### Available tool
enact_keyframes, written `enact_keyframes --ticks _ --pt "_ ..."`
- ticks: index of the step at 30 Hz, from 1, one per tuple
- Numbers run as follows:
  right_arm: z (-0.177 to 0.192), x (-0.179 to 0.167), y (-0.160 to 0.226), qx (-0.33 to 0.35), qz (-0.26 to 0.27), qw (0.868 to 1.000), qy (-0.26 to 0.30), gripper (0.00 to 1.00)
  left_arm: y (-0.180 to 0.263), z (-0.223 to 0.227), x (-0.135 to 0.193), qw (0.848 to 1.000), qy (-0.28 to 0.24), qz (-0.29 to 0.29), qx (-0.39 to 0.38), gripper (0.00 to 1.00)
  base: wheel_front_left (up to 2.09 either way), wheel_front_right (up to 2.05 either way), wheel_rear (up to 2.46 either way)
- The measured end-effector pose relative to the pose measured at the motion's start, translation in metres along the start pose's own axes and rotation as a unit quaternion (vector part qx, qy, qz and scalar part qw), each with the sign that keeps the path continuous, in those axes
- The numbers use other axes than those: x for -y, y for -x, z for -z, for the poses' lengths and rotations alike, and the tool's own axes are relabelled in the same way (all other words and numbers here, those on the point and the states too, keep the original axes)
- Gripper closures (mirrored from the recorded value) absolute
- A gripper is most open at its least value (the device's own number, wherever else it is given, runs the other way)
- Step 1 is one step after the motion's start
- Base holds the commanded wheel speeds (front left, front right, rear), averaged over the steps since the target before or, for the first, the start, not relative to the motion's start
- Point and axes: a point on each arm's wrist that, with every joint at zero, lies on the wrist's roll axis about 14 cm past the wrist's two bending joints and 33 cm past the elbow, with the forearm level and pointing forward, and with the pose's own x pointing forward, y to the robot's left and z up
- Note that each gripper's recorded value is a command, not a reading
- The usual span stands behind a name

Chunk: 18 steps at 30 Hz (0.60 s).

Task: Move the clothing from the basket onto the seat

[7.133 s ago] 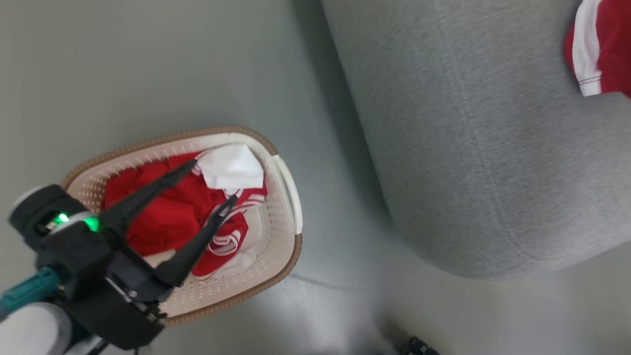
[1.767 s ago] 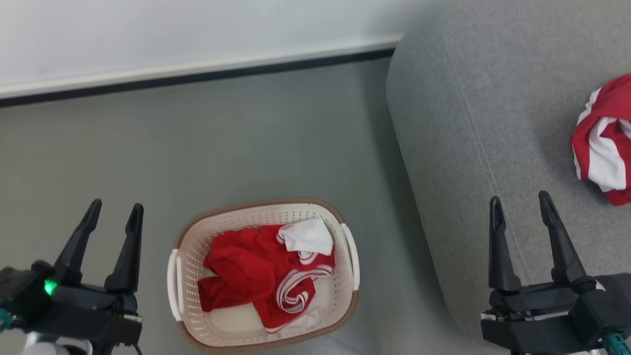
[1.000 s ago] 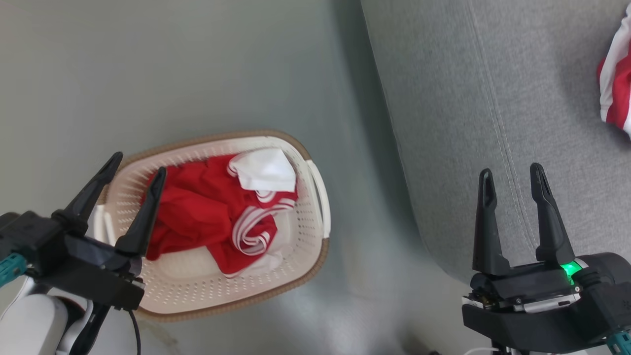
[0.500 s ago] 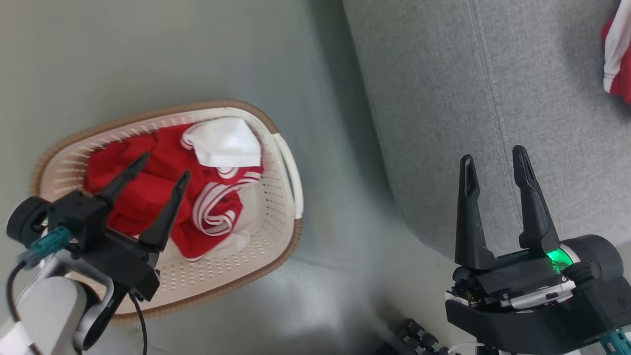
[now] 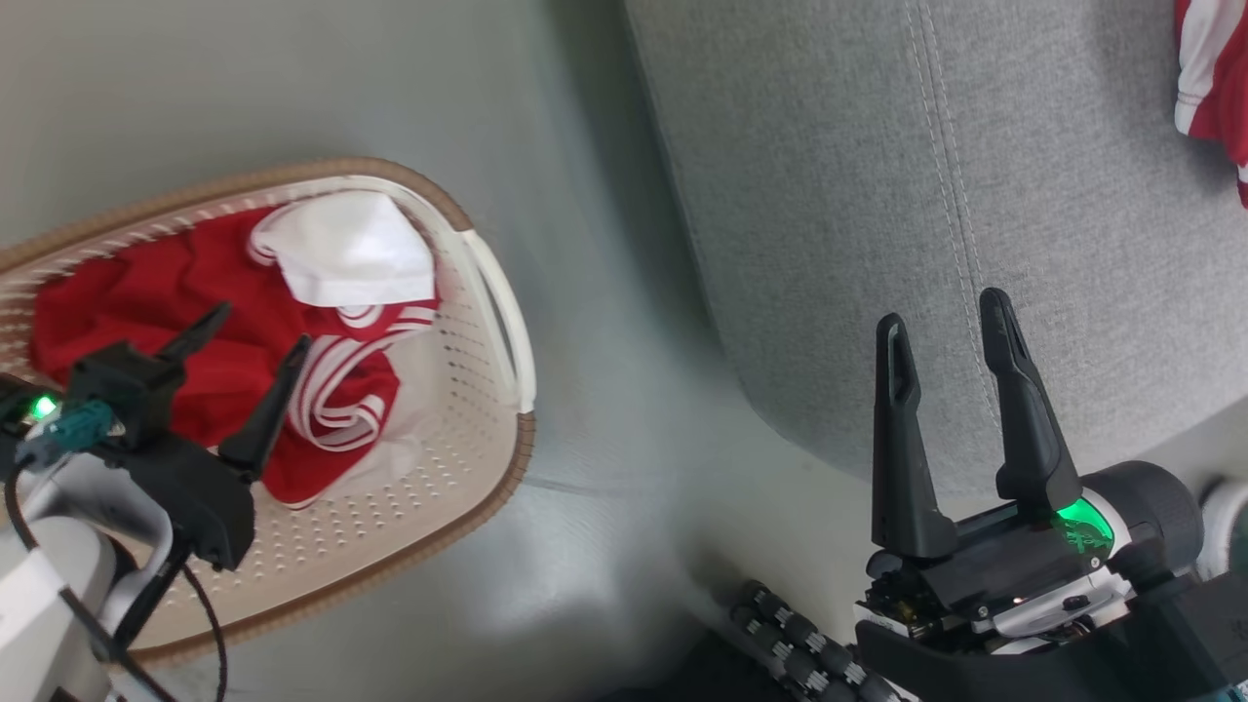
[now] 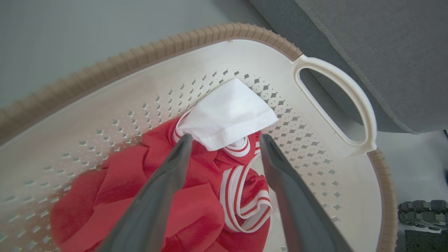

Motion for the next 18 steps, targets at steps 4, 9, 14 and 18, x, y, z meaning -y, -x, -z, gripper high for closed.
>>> enact_keyframes --ticks 4,9,14,18 --pt "0.003 0.006 0.000 -0.006 0.010 1.000 0.010 0.00 -0.013 0.019 0.001 1.000 -0.003 0.010 -0.026 0.00 0.00 0.00 0.00" --pt "0.005 0.011 0.004 -0.013 0.021 1.000 0.017 0.00 -0.023 0.039 0.007 0.998 -0.013 0.024 -0.060 0.00 0.00 0.00 0.00" --pt "0.004 0.011 0.004 -0.012 0.021 1.000 0.019 0.00 -0.031 0.041 -0.001 0.996 -0.038 0.025 -0.076 0.00 0.00 0.00 0.00" --pt "0.005 0.010 0.005 -0.014 0.021 1.000 0.018 0.00 -0.033 0.051 -0.008 0.992 -0.064 0.023 -0.104 0.00 0.00 0.00 0.00"
